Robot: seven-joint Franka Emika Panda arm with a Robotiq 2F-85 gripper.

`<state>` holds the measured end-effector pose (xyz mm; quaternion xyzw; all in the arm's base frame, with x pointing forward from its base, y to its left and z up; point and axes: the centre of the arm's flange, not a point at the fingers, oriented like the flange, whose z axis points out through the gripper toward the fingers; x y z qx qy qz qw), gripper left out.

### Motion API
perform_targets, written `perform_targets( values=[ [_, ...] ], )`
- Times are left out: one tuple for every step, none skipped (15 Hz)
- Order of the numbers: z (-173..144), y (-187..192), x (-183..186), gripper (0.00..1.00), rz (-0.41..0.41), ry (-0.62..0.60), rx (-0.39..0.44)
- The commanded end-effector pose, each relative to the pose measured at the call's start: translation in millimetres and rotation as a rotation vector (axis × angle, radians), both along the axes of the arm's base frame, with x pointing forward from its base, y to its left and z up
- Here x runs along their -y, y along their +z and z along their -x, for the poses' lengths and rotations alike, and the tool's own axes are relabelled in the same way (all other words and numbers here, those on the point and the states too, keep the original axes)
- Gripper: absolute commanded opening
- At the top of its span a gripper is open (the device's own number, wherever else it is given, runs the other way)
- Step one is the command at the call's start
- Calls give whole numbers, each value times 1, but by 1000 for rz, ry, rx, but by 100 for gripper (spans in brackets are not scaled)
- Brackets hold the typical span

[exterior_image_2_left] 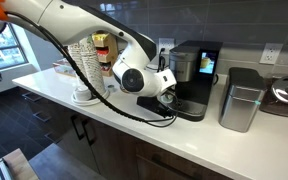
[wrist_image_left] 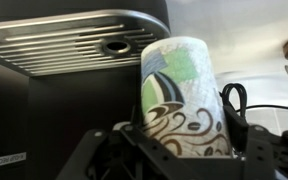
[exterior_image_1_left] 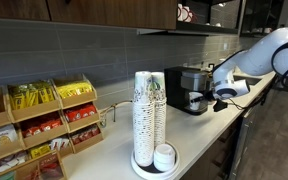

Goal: Put the cup on the coffee machine

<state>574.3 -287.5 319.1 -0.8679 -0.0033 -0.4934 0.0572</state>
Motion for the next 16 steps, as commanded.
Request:
perform_targets(
  values=[
    [-13, -15, 15, 78, -22, -10, 12],
    [-15, -16, 18, 79, -21, -13, 12],
    [-17, -18, 22, 78, -20, -19, 14],
    [-19, -19, 26, 78, -18, -27, 18],
    [-21, -18, 30, 79, -19, -32, 23],
    [-22, -18, 33, 79, -18, -36, 25],
    [-23, -17, 36, 79, -16, -39, 29],
    [-24, -17, 38, 80, -15, -42, 31],
    [-26, -16, 41, 78, -13, -45, 34],
    [-27, -17, 42, 78, -14, -45, 35],
    [-29, -17, 43, 79, -14, -46, 36],
    [-31, -17, 44, 79, -15, -46, 37],
    [-32, -18, 44, 79, -17, -46, 37],
    [-33, -19, 45, 79, -17, -46, 36],
    [-34, -21, 45, 80, -18, -48, 35],
    [-35, -22, 46, 80, -21, -50, 33]
  ],
)
